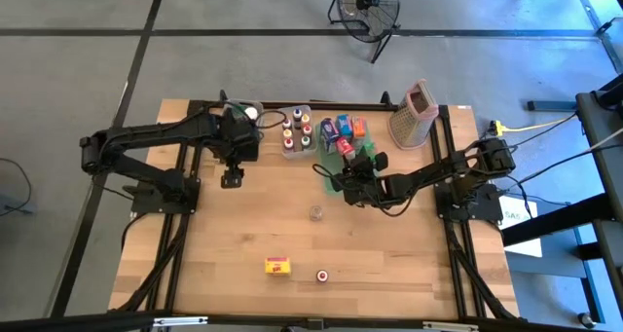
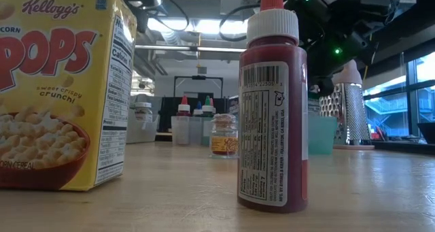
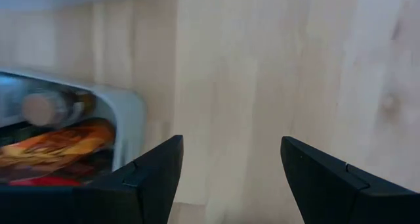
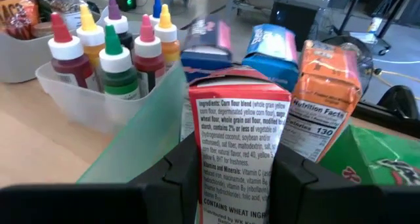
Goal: Pick & Place Kitchen Items
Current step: Put the red cereal box into the blue bin
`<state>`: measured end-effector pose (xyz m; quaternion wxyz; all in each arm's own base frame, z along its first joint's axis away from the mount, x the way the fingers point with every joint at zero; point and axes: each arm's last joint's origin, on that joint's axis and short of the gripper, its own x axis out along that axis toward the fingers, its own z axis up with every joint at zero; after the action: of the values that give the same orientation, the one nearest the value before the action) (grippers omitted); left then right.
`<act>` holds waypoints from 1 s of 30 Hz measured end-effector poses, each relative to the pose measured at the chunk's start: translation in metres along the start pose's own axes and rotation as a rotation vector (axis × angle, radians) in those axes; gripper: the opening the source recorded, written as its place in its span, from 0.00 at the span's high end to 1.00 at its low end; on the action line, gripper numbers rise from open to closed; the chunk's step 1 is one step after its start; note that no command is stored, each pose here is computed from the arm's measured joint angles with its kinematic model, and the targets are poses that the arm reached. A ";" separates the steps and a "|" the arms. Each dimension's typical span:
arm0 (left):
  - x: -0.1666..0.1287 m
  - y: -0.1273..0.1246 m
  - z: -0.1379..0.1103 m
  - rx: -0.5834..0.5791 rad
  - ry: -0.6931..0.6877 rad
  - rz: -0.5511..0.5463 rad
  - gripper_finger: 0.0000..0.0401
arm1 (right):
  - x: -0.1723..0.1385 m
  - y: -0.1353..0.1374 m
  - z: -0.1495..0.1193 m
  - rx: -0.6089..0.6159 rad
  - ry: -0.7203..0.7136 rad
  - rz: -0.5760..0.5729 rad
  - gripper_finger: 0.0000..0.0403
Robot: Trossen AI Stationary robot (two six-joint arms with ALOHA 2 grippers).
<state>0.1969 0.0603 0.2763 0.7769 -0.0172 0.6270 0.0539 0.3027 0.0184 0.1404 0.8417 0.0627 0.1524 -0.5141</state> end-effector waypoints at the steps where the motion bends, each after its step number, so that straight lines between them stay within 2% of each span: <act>1: 0.001 0.000 0.000 -0.002 0.004 -0.015 0.37 | 0.000 0.000 0.000 0.001 0.003 0.004 0.69; 6: 0.002 0.000 0.001 -0.007 0.007 -0.022 0.37 | 0.000 0.001 0.000 0.008 0.000 0.006 0.66; 16: 0.001 -0.001 -0.001 -0.007 0.009 -0.022 0.37 | 0.000 0.001 0.001 0.008 0.000 0.006 0.47; 24: -0.005 0.005 -0.006 -0.034 -0.004 -0.008 0.37 | -0.001 0.003 0.003 0.016 -0.004 0.012 0.45; 30: -0.006 0.010 -0.008 -0.049 -0.002 -0.003 0.37 | -0.006 0.012 0.012 -0.027 -0.021 0.035 0.45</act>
<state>0.1864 0.0689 0.2806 0.7771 -0.0372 0.6246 0.0682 0.3133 0.0261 0.1535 0.8528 0.0486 0.1496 -0.4979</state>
